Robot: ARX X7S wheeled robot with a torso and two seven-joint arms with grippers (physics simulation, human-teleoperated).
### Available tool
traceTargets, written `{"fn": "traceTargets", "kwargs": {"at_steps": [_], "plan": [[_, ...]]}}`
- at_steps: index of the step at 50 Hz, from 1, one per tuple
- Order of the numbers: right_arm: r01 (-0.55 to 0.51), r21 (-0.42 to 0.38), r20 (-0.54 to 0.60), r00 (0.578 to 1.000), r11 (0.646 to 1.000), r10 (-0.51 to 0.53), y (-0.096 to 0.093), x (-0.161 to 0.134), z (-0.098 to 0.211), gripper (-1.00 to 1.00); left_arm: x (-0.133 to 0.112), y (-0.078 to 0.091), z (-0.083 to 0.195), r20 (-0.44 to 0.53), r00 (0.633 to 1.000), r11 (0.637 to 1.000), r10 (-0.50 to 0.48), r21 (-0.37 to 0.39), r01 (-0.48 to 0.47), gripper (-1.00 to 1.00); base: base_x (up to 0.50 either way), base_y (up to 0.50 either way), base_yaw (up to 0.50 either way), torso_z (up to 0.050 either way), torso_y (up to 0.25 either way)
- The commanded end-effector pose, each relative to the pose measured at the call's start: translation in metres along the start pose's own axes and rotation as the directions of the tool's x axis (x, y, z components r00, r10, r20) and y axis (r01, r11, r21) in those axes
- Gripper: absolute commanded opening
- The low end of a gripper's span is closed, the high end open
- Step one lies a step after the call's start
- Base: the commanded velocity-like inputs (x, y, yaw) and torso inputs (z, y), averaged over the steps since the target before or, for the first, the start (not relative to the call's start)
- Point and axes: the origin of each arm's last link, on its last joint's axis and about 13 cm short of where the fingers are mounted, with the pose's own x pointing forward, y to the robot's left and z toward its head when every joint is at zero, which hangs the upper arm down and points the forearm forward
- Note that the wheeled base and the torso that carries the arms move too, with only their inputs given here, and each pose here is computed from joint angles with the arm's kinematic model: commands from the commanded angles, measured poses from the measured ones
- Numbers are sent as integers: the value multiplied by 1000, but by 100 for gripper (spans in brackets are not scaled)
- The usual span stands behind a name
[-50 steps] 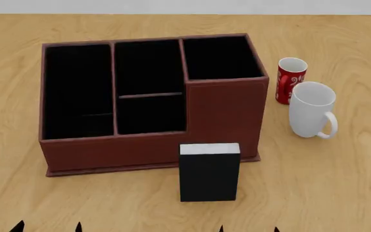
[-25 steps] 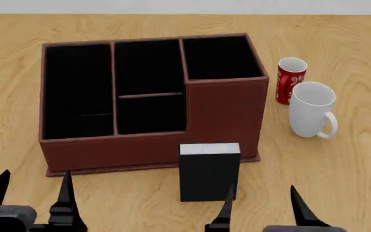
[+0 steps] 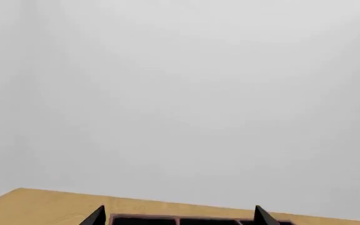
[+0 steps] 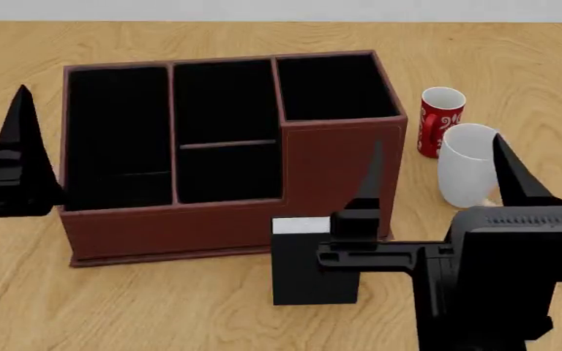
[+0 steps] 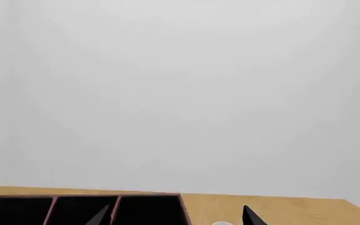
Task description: Pick up the book and place it in the right compartment of the caddy.
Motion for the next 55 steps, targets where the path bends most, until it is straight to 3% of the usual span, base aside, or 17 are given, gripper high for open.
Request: {"fn": "traceTargets", "kwargs": {"at_steps": [1,8,20,55], "plan": [[22,-56,50,999,998,-19,-9,4,44,100,1,-3,45,58,998,999,-1,49,-1,100,0,0,0,0,0],[20,-77,73,997,997,-14,-11,3,61,100,1,-2,58,103,995,999,-8,52,2,100,0,0,0,0,0],[-2,-76,70,998,997,7,-10,4,62,100,1,-2,61,112,994,998,-9,60,3,100,0,0,0,0,0],[-43,-72,49,998,996,47,-4,8,54,100,2,0,56,106,994,999,0,51,-5,100,252,-31,0,0,0]]}}
